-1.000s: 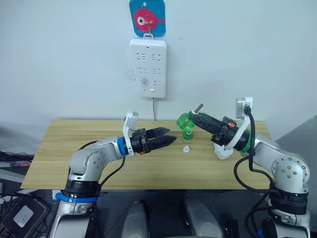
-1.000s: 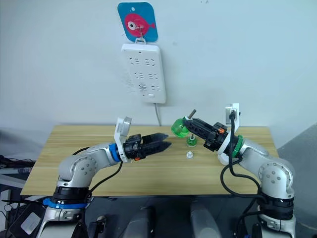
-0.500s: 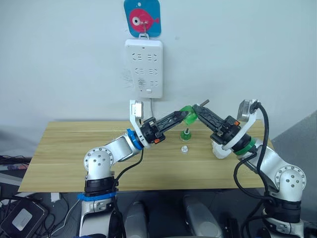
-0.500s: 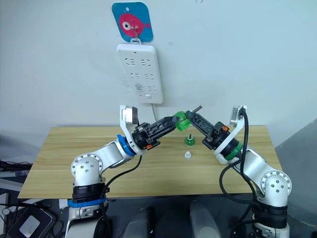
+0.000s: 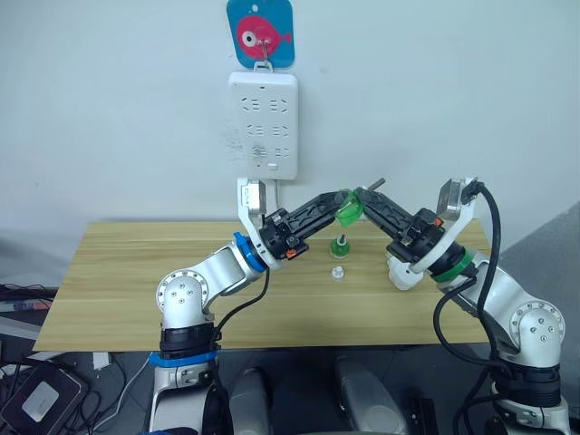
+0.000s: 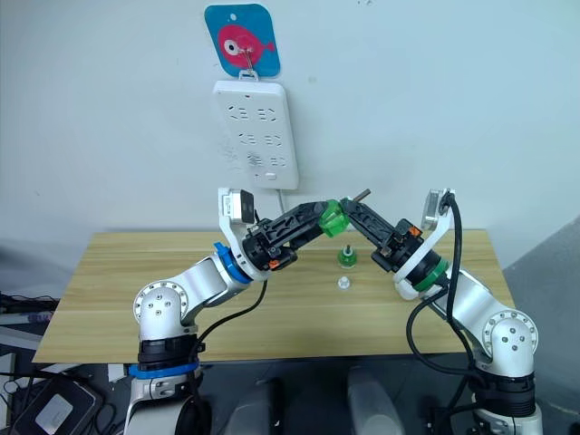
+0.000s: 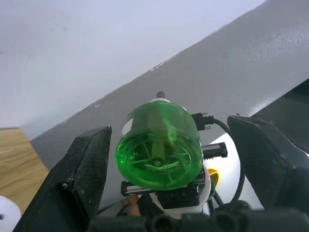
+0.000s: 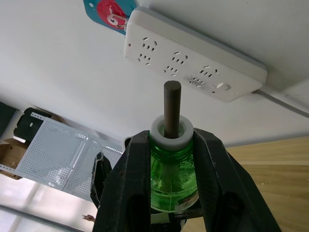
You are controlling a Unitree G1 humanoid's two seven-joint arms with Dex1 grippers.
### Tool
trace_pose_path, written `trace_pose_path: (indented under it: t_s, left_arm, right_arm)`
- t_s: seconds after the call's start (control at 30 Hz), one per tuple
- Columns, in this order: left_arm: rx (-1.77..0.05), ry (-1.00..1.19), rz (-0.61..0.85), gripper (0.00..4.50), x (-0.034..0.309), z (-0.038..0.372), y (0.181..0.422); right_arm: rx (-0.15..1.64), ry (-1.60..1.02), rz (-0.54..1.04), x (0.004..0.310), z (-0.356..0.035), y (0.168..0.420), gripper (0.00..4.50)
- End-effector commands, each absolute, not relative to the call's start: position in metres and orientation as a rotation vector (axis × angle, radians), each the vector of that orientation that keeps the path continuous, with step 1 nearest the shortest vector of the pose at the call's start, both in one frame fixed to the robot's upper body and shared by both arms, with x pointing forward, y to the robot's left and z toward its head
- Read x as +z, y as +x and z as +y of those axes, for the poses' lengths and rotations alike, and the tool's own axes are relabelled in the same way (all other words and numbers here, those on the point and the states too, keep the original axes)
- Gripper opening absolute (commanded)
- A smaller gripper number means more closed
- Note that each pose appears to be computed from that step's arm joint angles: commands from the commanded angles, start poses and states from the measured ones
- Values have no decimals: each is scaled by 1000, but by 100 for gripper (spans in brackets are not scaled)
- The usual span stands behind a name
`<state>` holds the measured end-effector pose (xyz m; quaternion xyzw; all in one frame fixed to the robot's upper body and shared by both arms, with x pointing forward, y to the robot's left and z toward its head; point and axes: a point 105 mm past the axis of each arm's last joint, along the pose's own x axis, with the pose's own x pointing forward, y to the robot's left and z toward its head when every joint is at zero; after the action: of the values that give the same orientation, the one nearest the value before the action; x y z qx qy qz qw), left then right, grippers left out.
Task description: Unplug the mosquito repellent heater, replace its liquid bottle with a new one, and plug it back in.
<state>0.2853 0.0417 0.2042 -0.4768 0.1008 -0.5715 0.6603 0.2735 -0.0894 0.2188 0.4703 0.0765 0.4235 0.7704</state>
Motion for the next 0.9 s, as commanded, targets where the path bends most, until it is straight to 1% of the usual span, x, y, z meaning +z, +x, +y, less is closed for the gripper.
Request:
trace_pose_path:
  t_s: [0.03,0.13,0.23,0.27,0.37,0.4,0.77,0.83,0.9]
  left_arm:
    - [-1334,-1073,201,421,212,39,276]
    - [-1327,-1077,200,421,212,40,277]
    - [-1317,-1080,195,365,212,40,279]
    - [-1314,-1081,193,339,212,39,280]
    - [-1313,-1081,194,239,212,38,281]
    - [-1317,-1078,199,224,212,37,280]
    - [-1308,-1083,209,224,208,38,279]
    - [-1310,-1074,206,224,209,41,278]
    - [-1306,-1061,206,224,208,45,278]
  right_arm:
    - [979,1014,120,235,-86,264,84]
    - [984,1016,121,236,-85,264,84]
    - [992,1014,125,236,-83,263,84]
    - [993,1013,126,236,-83,263,84]
    - [998,1010,130,236,-81,262,84]
    - [1002,1005,132,235,-80,261,84]
    - [1062,996,167,234,-73,251,84]
    - [1018,990,158,232,-79,256,159]
    - [958,960,159,225,-88,263,220]
